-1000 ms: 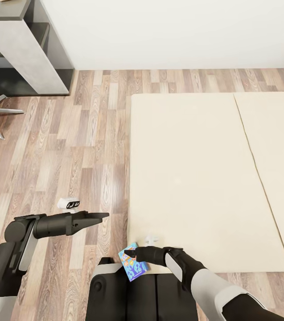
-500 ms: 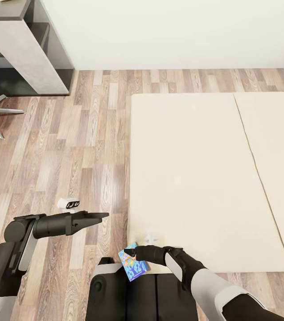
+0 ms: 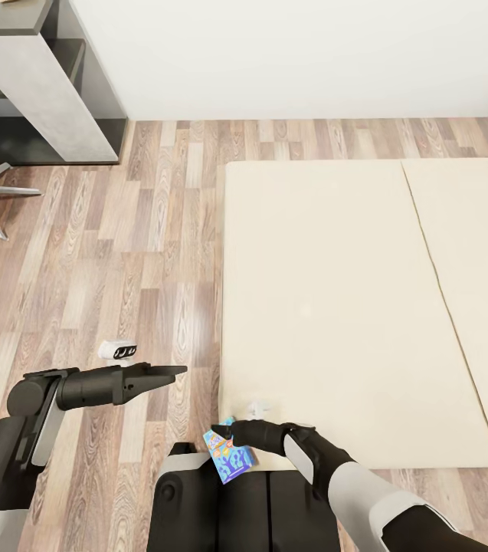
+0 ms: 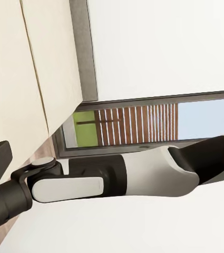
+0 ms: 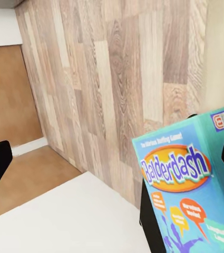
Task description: Put all the toys in the child's room - the three board games (two on the bed and one on the table), the two jigsaw puzzles on the table, and the tennis ball on the table - inside the toy box on the table in the child's room.
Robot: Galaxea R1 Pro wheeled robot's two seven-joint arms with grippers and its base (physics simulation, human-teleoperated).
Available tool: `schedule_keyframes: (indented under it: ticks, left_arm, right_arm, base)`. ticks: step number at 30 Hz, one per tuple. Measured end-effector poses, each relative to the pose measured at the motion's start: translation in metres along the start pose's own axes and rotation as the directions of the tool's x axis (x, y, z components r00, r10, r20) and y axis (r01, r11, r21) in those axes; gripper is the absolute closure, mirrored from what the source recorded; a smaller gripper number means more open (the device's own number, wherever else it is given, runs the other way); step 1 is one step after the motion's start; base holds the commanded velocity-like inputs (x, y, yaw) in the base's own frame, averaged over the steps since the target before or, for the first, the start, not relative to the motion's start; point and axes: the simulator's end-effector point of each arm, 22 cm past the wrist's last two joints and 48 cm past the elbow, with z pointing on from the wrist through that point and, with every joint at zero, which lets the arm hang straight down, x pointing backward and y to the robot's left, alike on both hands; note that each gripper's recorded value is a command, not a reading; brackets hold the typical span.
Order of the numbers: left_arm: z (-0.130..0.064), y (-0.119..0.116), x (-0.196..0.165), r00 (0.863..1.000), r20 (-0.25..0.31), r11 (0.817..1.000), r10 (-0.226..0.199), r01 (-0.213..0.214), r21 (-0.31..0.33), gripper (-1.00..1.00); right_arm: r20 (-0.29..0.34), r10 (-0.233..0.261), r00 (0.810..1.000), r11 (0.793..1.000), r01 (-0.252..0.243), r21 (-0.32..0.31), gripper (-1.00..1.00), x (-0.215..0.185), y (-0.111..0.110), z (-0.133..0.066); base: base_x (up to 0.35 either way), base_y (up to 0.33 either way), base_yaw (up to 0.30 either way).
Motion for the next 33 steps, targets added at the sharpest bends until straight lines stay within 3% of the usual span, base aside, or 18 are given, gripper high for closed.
schedule_keyframes:
  ticks: [21,33]
  left_arm:
    - [0.0,0.0,0.0,1.0,0.001,1.0,0.0,0.0,-0.001,-1.0]
    - [-0.001,0.0,0.0,1.0,0.001,1.0,0.001,-0.001,-0.002,-1.0]
  right_arm:
    - [0.006,-0.007,1.0,1.0,0.007,-0.02,-1.0,-0.002,-0.005,-0.008]
    - [0.074,-0.05,0.996,0.995,0.056,-0.081,-1.0,-0.023,0.025,-0.007]
  base:
    - [0.0,0.0,0.0]
    - [0.0,0.0,0.0]
